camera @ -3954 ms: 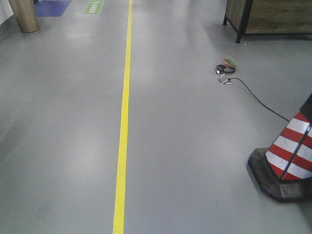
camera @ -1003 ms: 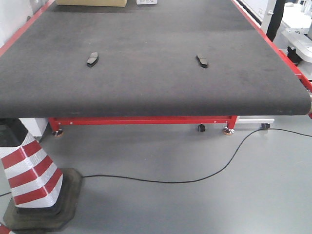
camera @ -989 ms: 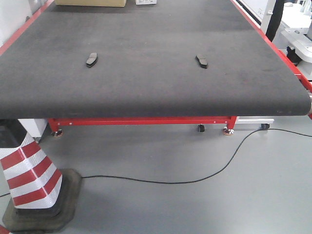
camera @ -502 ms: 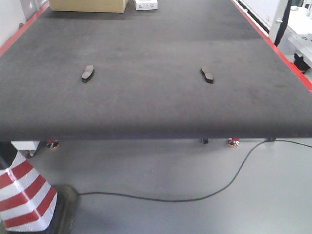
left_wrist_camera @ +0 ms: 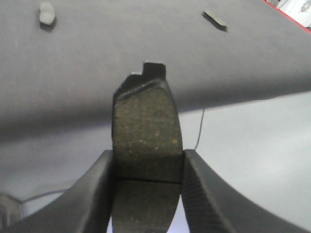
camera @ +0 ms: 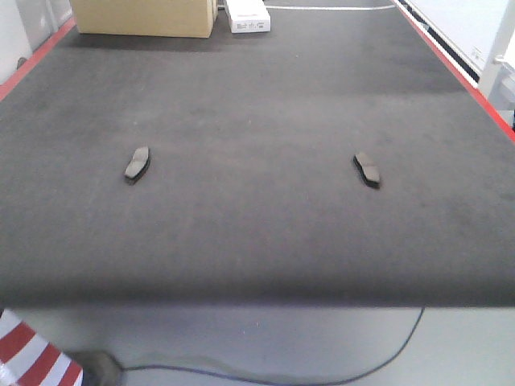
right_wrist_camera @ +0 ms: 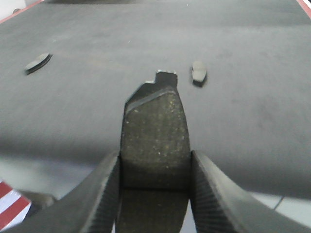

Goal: Move and align brake pads A on conveyor

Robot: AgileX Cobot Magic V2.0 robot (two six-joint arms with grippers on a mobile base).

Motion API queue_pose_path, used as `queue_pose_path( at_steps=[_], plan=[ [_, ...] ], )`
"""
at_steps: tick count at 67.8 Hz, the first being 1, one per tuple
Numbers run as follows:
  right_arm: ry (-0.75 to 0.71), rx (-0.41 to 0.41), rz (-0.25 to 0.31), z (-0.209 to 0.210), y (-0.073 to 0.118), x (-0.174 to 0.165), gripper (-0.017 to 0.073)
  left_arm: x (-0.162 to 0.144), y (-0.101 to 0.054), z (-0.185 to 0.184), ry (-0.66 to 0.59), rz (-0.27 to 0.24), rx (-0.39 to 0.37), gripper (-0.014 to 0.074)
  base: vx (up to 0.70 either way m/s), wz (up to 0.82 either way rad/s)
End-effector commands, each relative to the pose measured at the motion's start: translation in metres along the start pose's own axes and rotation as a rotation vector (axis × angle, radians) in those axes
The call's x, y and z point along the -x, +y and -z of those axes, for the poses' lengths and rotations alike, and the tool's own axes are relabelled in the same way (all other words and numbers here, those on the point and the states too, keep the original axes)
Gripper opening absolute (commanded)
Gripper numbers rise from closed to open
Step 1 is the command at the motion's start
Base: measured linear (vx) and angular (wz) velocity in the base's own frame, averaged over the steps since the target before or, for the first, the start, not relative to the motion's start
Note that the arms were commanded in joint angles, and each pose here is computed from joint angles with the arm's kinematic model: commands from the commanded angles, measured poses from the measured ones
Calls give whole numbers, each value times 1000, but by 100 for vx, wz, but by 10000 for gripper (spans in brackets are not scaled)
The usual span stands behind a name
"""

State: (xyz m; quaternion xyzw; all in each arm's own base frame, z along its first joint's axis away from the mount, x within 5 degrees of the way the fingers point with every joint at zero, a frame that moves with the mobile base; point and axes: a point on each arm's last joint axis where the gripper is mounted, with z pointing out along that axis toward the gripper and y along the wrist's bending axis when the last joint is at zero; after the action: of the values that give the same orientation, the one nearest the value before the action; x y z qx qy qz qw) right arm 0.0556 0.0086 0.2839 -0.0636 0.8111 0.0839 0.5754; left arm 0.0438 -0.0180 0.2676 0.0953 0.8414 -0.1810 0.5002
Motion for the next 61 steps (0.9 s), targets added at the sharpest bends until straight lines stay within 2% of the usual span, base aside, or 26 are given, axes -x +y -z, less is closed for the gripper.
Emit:
queue_pose_path(
  at_steps=[1,61],
  plan=[
    [-119,16,19,4,2,17,-4,15,-5,5,-107,4,-39,-6,36,1],
    [-119,16,19,4,2,17,-4,15,-5,5,-107,4,-39,-6,30,-1]
  ],
)
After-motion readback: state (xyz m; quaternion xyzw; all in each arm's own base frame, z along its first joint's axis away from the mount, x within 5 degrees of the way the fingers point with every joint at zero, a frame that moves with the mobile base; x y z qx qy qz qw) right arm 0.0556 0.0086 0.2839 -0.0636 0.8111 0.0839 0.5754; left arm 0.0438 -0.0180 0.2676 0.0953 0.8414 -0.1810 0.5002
